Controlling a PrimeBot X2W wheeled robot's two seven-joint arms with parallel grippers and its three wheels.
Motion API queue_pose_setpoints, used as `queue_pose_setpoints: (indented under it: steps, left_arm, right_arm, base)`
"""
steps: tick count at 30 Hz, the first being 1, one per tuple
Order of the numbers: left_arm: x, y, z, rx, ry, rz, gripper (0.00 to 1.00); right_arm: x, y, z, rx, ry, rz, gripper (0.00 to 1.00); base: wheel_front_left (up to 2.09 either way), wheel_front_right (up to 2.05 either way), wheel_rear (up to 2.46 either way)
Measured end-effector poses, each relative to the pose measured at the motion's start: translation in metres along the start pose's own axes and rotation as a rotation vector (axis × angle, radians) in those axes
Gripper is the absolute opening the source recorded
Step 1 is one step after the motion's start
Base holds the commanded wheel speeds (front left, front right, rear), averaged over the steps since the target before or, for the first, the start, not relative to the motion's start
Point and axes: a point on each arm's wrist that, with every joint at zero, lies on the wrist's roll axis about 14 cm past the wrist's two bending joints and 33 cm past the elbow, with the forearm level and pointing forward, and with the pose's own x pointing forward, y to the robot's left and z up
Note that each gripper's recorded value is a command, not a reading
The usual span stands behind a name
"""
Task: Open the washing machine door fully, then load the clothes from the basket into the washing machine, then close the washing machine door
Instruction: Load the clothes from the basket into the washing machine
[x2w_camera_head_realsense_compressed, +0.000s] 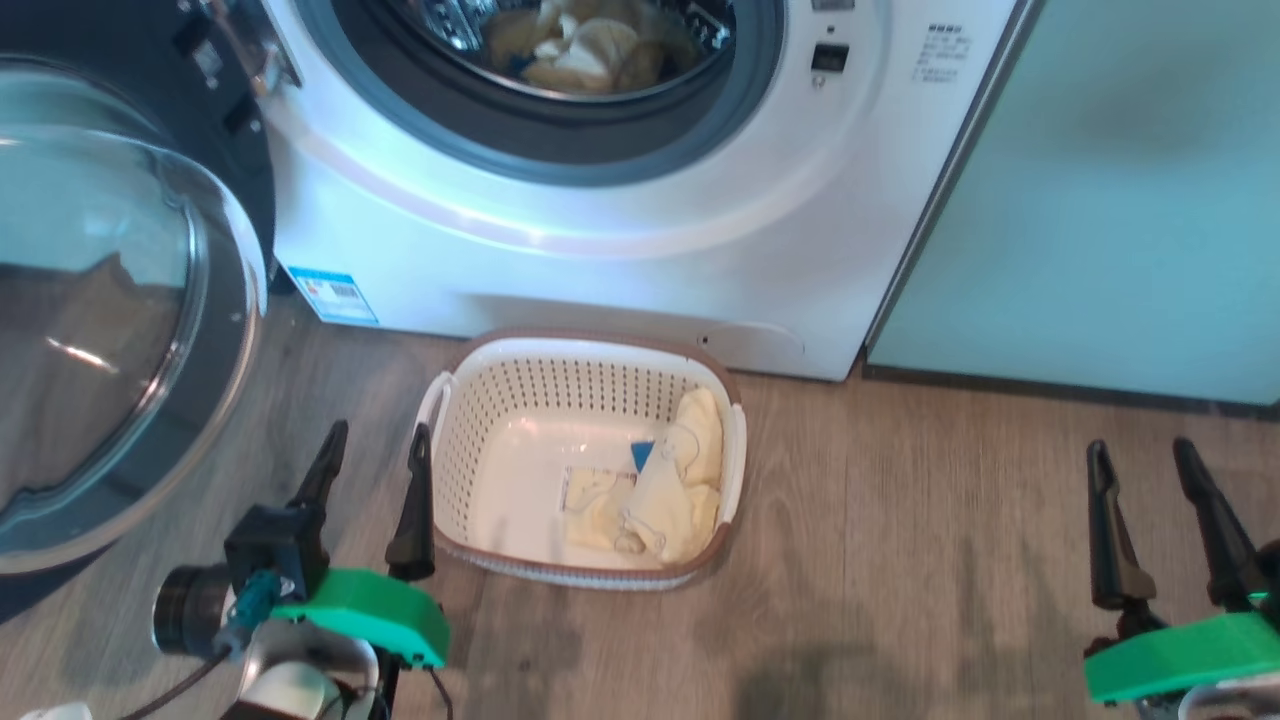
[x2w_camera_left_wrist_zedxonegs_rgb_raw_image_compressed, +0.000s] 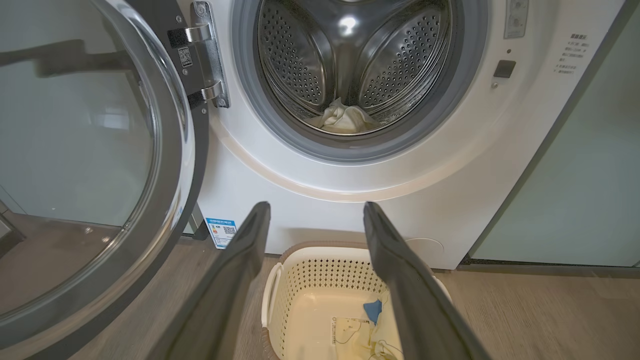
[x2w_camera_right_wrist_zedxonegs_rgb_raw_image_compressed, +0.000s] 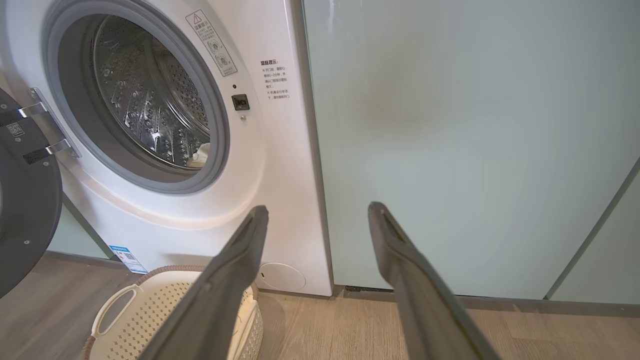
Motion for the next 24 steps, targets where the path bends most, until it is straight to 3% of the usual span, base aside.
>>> queue_pose_setpoints:
  steps: [11, 24]
  left_arm:
    - [-0.027, -0.003, 0.013, 0.0, -0.018, -0.012, 1.0]
    - [-0.026, -0.012, 0.02, 0.0, -0.033, -0.043, 1.0]
  right_arm:
    - [-0.031, 0.004, 0.018, -0.007, -0.016, -0.004, 1.0]
    - [-0.041, 0.001, 0.02, -0.002, -0.017, -0.023, 1.0]
  base:
    - [0.0, 0.0, 0.0]
    - [0.0, 0.0, 0.0]
